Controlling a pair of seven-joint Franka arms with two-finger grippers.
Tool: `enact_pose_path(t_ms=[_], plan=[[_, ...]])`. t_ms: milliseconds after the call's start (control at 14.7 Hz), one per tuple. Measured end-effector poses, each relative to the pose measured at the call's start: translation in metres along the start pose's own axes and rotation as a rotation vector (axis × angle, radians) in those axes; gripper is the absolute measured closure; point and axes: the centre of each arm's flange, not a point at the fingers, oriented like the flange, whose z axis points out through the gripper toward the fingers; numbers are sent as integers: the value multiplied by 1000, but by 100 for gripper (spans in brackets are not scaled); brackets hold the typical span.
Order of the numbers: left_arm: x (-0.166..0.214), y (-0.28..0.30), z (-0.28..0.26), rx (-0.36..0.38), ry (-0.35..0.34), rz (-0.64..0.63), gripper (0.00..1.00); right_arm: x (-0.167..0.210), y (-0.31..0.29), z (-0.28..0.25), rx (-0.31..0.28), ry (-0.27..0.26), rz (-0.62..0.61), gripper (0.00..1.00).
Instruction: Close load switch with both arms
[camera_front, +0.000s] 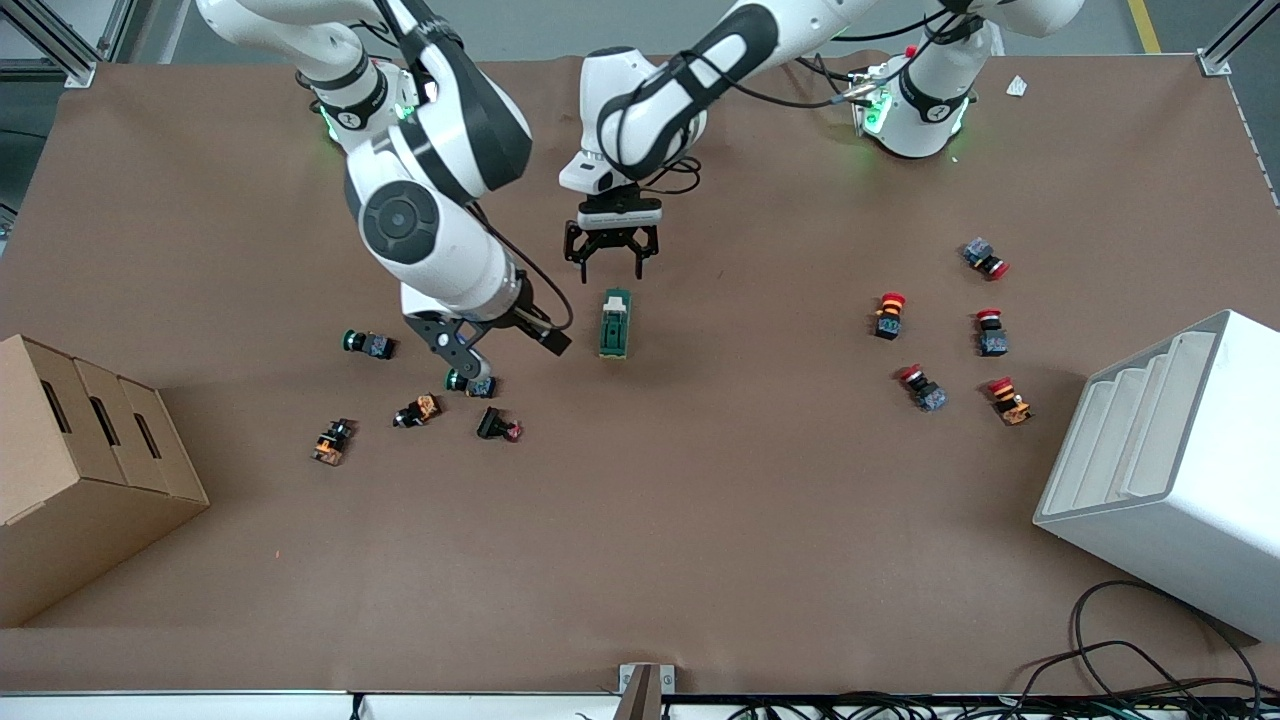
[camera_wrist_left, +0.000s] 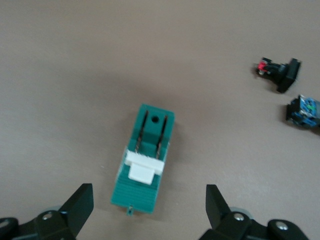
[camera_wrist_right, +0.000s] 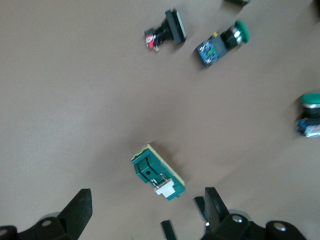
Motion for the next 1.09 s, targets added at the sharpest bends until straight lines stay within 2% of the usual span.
enact_pose_path(t_ms=[204,407,543,747,883,1086], plan=[[-31,-13,20,9,64,83,1,-26,-13,39,-15,3,11,0],[-48,-20,32,9,182,188,0,-38,-20,76,-39,5,5,0],[-57,-24,40,1,238,236,0,-41,-22,102,-56,-12,12,0],[-75,-35,57,-22,292,261,1,-54,-24,133,-61,-37,17,0],[-85,-38,63,-32,343,272,1,-64,-19,153,-66,-30,7,0],[-91,-38,61,-33,364,280,1,-75,-9,174,-73,-20,-4,0]])
